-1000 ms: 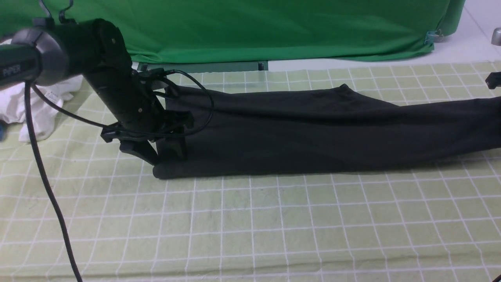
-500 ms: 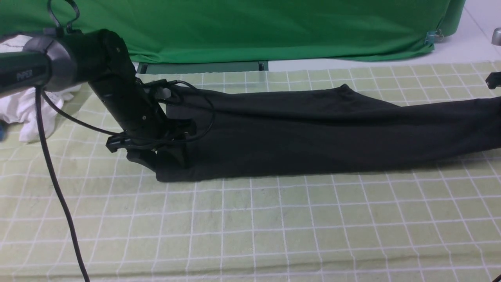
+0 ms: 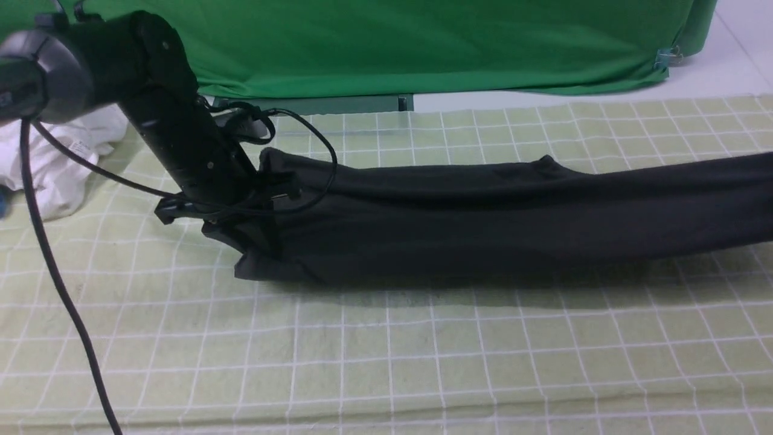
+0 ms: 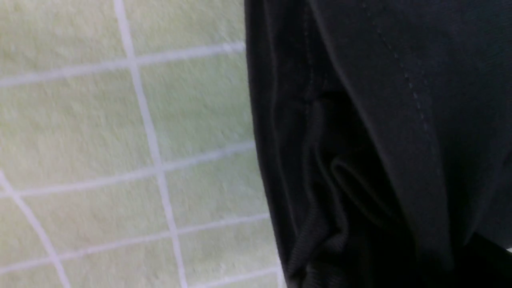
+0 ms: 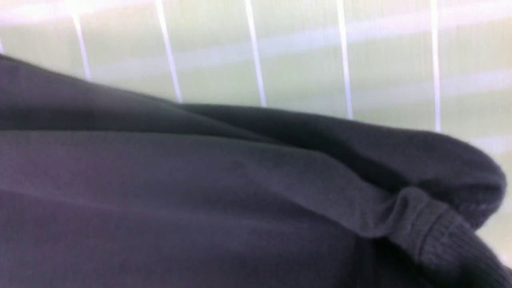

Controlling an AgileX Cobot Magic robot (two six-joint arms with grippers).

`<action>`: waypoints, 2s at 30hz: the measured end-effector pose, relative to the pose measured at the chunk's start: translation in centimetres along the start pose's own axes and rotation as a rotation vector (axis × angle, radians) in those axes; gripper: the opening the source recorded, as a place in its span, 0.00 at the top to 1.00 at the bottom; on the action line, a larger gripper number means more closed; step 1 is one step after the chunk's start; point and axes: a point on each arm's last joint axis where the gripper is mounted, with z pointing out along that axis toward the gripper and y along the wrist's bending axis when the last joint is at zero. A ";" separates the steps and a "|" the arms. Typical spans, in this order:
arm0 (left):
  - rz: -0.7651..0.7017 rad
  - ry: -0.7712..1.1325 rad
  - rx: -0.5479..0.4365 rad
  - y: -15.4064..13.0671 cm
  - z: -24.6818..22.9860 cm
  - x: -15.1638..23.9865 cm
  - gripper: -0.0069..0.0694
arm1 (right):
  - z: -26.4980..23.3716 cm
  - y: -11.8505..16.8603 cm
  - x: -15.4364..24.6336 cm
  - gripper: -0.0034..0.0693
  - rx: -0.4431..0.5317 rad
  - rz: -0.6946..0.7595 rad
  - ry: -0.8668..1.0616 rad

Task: Fold a long-sleeved shirt over a green coffee tablecloth.
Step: 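Fold the right end of the dark garment over onto its left end with the right gripper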

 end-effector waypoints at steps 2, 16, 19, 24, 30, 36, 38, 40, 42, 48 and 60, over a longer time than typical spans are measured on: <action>0.014 0.003 -0.001 -0.6 -0.2 0.7 0.79 | 0.4 -0.1 1.1 0.86 0.001 0.001 0.037; 0.126 0.208 -0.065 -3.1 2.4 11.0 0.79 | 2.4 -1.7 10.4 0.86 0.023 0.045 0.243; 0.124 0.214 -0.071 -2.9 2.5 11.6 0.79 | 2.1 -2.0 11.0 0.86 0.023 0.061 0.241; 0.123 0.198 -0.075 -2.7 2.8 11.7 0.78 | 2.1 -2.2 11.1 0.86 0.023 0.067 0.236; 0.183 0.202 -0.140 -2.4 2.0 11.3 0.63 | 2.1 -2.1 11.0 0.86 0.018 0.067 0.232; 0.224 0.062 -0.360 -1.8 -1.7 8.7 0.43 | 2.1 -2.2 11.0 0.86 0.022 0.065 0.226; 0.213 -0.004 -0.351 -2.3 -3.1 7.7 0.39 | 2.1 -2.2 11.0 0.86 0.022 0.064 0.226; 0.205 -0.067 -0.298 -3.1 -4.2 6.9 0.37 | 2.1 -2.2 11.0 0.86 0.019 0.066 0.224; 0.212 -0.129 -0.206 -4.1 -4.6 6.3 0.37 | 2.1 -2.1 11.0 0.86 0.014 0.068 0.221; 0.234 -0.096 -0.029 -5.4 -2.1 5.1 0.47 | 2.1 -2.1 10.9 0.86 0.011 0.069 0.220; 0.175 -0.053 -0.058 -3.0 5.7 1.4 0.86 | 2.1 -2.2 10.5 0.86 0.019 0.068 0.177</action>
